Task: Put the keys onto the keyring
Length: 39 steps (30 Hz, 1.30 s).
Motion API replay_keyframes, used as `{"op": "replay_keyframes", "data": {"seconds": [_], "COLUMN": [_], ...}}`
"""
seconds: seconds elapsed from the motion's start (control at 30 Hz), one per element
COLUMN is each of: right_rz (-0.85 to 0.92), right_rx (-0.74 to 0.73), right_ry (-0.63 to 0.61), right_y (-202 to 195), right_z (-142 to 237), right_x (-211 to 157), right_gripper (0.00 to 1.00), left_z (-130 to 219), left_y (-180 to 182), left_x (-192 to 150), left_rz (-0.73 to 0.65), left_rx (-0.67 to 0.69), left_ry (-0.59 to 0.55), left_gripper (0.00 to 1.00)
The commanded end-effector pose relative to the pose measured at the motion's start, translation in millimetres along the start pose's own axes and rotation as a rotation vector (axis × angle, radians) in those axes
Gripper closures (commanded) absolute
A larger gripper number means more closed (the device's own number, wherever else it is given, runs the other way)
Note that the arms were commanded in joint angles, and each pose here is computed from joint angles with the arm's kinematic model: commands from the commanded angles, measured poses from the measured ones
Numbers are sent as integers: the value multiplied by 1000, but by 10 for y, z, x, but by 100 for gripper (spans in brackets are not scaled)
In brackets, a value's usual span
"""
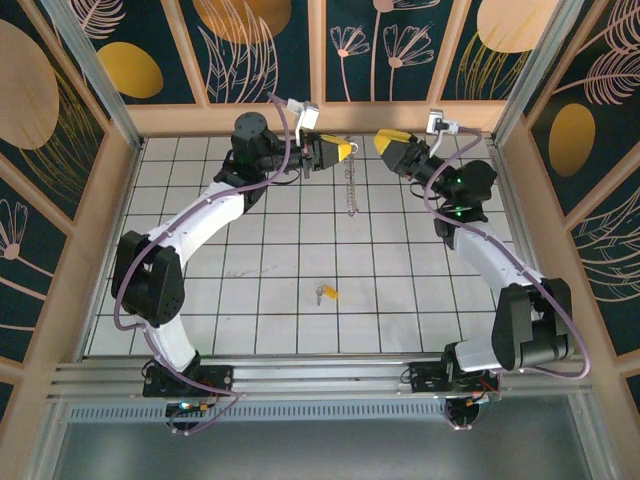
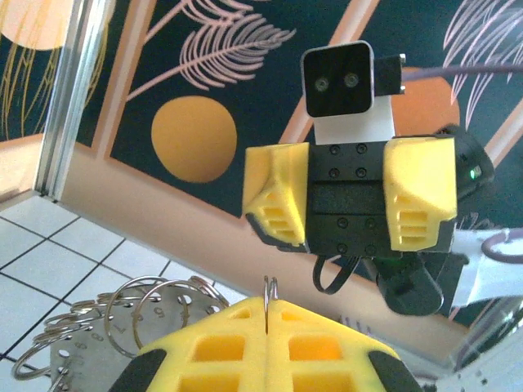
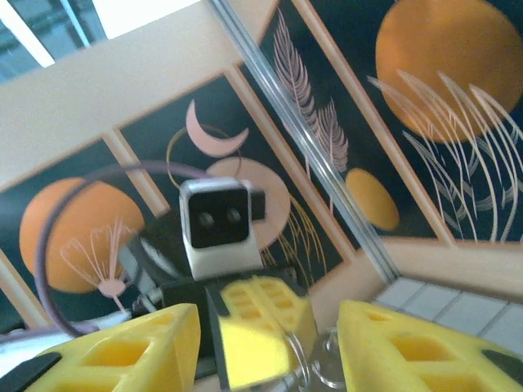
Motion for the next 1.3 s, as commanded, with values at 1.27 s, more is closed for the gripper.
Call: {"op": "replay_keyframes", "data": {"seconds": [1.27], "right_rz": [71], "right_rx": [168], "right_ry": [203], "right_y": [373], "right_z": [-101], "right_x": [-332], "right_gripper": [68], "left_z": [61], "left_y": [-403], "left_x": [-82], "left_rz": [-182], "left_rx": [-137], "left_ry": [210], "left_gripper": [100]}}
Point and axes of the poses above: each hand's point on the last joint's axis, 136 mm out from that joint toward the fingers, its own z axis back along the fingers, its own y axis along the line the jaws close on, x = y × z, the point moved 2 cm from there along z, back along the fingers, and after that the axes turned 12 degrees about z, right-handed, at the moved point
